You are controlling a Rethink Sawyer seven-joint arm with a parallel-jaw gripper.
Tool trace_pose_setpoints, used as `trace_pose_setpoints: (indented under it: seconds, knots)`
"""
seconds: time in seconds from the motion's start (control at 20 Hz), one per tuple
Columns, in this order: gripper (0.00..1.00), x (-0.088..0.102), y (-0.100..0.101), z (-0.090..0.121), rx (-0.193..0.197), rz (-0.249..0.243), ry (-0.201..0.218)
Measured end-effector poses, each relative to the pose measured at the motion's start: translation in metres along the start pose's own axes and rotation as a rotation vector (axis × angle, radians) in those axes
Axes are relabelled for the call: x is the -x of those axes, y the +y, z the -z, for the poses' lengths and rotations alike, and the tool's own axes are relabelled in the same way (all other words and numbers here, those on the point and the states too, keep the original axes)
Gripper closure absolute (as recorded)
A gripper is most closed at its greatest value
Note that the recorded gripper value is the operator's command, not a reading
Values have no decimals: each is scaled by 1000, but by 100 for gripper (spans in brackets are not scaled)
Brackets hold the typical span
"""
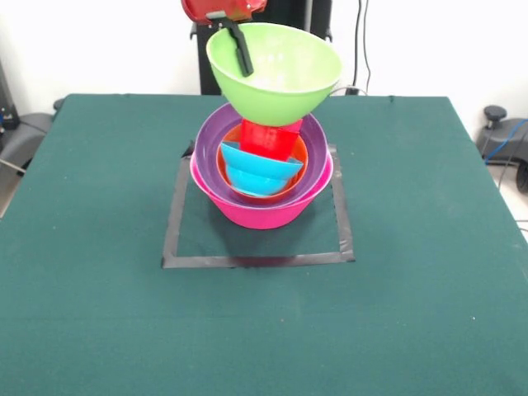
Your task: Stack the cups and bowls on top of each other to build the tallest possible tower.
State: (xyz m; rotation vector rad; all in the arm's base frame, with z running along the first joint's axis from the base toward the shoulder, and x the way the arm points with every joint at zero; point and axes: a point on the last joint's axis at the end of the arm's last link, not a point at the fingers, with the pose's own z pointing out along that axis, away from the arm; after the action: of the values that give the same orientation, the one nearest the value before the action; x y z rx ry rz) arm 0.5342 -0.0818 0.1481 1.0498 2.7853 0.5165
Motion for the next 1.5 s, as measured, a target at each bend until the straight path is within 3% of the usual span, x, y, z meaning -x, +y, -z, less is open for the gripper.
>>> trace_pose_setpoints:
  seconds: [0.35,0.5,0.75,0.95,1.0,1.15,1.2,1.35,1.5]
  knots:
    - [100,-3,3,-8,6,27,-32]
    - [100,-10,10,-5,-18,46,-26]
    - [100,-26,24,19,-70,130,47]
    - [100,-40,33,64,-126,197,189]
    - [100,-44,36,94,-158,207,271]
    - [100,-45,39,120,-183,202,330]
    - [100,-42,42,140,-201,191,362]
    - [100,-37,46,158,-213,178,375]
    - [100,-20,53,177,-226,166,342]
